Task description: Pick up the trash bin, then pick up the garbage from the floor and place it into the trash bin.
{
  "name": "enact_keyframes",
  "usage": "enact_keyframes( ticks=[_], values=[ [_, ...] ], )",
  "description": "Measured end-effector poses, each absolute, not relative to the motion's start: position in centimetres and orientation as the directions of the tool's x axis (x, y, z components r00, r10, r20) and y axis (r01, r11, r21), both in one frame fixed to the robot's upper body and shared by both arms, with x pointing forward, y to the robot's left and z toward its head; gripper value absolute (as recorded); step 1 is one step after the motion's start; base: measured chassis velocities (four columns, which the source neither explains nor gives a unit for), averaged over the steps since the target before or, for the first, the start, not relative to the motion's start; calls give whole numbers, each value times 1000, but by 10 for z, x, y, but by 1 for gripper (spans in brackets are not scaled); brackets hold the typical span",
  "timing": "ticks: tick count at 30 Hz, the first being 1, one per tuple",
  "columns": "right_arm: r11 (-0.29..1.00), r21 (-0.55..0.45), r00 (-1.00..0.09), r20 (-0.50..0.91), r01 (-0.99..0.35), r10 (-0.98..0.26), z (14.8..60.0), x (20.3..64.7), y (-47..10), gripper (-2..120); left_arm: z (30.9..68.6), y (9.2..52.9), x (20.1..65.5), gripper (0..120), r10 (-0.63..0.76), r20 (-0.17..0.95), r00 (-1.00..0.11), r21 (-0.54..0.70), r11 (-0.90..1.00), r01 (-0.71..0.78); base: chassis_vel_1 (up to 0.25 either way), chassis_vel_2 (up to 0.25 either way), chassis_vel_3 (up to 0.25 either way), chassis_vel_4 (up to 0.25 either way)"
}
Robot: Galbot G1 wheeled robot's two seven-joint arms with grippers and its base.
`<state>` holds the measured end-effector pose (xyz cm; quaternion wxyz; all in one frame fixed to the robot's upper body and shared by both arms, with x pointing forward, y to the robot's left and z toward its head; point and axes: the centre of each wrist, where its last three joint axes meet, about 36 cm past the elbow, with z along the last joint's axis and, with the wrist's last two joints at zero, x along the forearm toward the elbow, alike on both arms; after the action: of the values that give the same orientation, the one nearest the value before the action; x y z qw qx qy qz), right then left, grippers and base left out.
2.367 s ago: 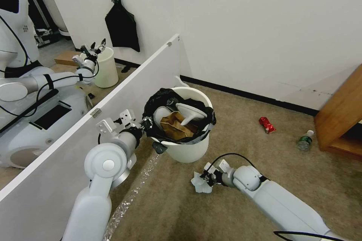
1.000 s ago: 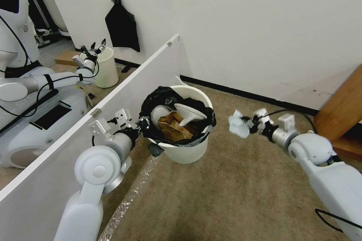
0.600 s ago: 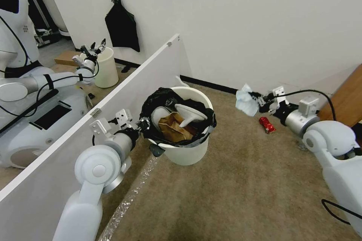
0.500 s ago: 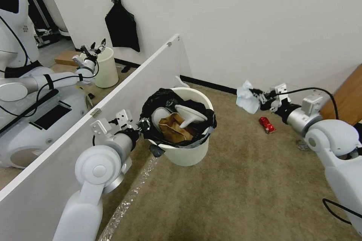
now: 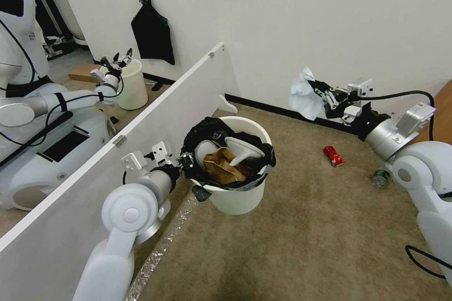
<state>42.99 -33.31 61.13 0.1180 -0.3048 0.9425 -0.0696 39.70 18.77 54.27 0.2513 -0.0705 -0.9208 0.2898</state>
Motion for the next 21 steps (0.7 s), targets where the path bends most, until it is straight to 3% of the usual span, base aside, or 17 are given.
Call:
enact_keyframes(
  ticks=[9, 21],
  values=[
    [693, -215, -667, -186, -688, -721, 603, 423, -315, 0, 536, 176, 402, 5, 301, 430, -851, -569, 823, 4, 0, 0, 0, 0],
    [628, -221, -625, -92, -746, -775, 585, 414, -307, 0, 533, 164, 404, 5, 334, 432, -838, -573, 819, 31, 0, 0, 0, 0]
  ],
)
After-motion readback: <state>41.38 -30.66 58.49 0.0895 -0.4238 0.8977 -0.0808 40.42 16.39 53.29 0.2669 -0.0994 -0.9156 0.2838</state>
